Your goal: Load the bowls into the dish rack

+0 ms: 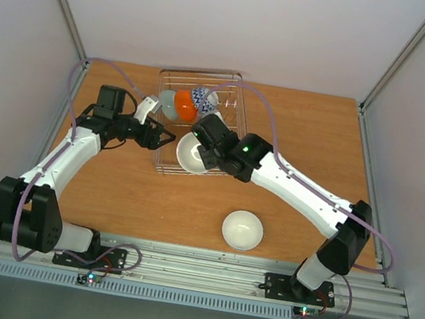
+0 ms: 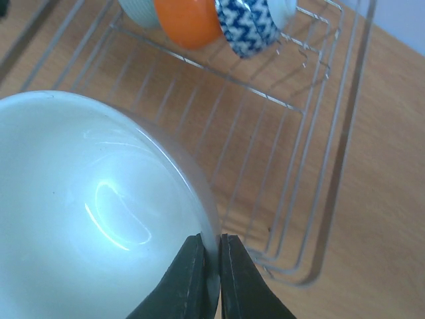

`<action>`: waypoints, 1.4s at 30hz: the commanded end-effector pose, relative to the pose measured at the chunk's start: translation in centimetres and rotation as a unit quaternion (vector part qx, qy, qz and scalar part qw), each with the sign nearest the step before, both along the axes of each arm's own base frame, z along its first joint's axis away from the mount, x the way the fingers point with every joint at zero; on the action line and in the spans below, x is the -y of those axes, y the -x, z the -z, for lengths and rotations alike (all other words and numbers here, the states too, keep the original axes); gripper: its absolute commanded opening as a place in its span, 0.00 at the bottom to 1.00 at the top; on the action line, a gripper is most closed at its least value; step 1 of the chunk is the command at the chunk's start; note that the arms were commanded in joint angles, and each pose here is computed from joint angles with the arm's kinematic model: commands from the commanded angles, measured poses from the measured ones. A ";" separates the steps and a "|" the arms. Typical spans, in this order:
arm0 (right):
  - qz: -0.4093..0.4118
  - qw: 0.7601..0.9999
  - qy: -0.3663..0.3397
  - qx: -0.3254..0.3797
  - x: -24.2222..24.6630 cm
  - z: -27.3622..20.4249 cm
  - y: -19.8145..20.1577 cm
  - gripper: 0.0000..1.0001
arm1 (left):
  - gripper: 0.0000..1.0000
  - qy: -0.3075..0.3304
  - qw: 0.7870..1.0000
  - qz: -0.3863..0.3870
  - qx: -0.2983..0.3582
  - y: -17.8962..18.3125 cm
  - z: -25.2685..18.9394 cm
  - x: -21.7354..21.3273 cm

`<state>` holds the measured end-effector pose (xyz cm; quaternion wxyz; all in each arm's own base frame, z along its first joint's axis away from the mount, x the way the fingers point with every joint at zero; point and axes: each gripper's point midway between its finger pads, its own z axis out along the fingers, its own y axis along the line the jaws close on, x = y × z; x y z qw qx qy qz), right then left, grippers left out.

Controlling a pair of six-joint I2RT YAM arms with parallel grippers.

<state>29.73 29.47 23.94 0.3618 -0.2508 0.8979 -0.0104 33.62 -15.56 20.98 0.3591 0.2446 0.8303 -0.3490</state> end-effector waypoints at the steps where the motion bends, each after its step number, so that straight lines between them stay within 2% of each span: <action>1: -0.029 0.998 -0.037 0.041 -3.3 -2.7 -2.3 0.01 | 0.75 0.004 1.000 0.011 0.025 0.0 -1.5 0.3; 18: -0.033 0.998 -0.042 0.041 -5.2 -2.0 -5.2 0.01 | 0.75 0.003 1.000 0.013 0.023 0.0 -1.2 0.3; 23: -0.043 0.997 -0.050 0.051 -6.2 -2.7 -5.8 0.01 | 0.70 0.005 1.000 0.016 0.015 0.0 -0.8 0.4; 26: -0.047 0.996 -0.055 0.054 -6.5 -3.1 -6.1 0.01 | 0.60 0.007 1.000 0.017 0.012 0.0 -0.7 0.4; 29: -0.049 0.996 -0.057 0.055 -6.7 -3.2 -6.2 0.01 | 0.32 0.011 1.000 0.021 0.010 0.1 -0.7 0.6; 30: -0.051 0.996 -0.058 0.055 -6.8 -3.2 -6.2 0.01 | 0.28 0.010 1.000 0.021 0.010 0.1 -0.7 0.6; 40: -0.075 0.993 -0.078 0.044 -8.0 -3.1 -5.8 0.01 | 0.28 0.008 1.000 0.020 0.003 -0.1 -0.2 0.5; 42: -0.083 0.992 -0.084 0.041 -8.3 -3.1 -5.6 0.01 | 0.22 0.009 1.000 0.021 0.002 -0.1 -0.2 0.6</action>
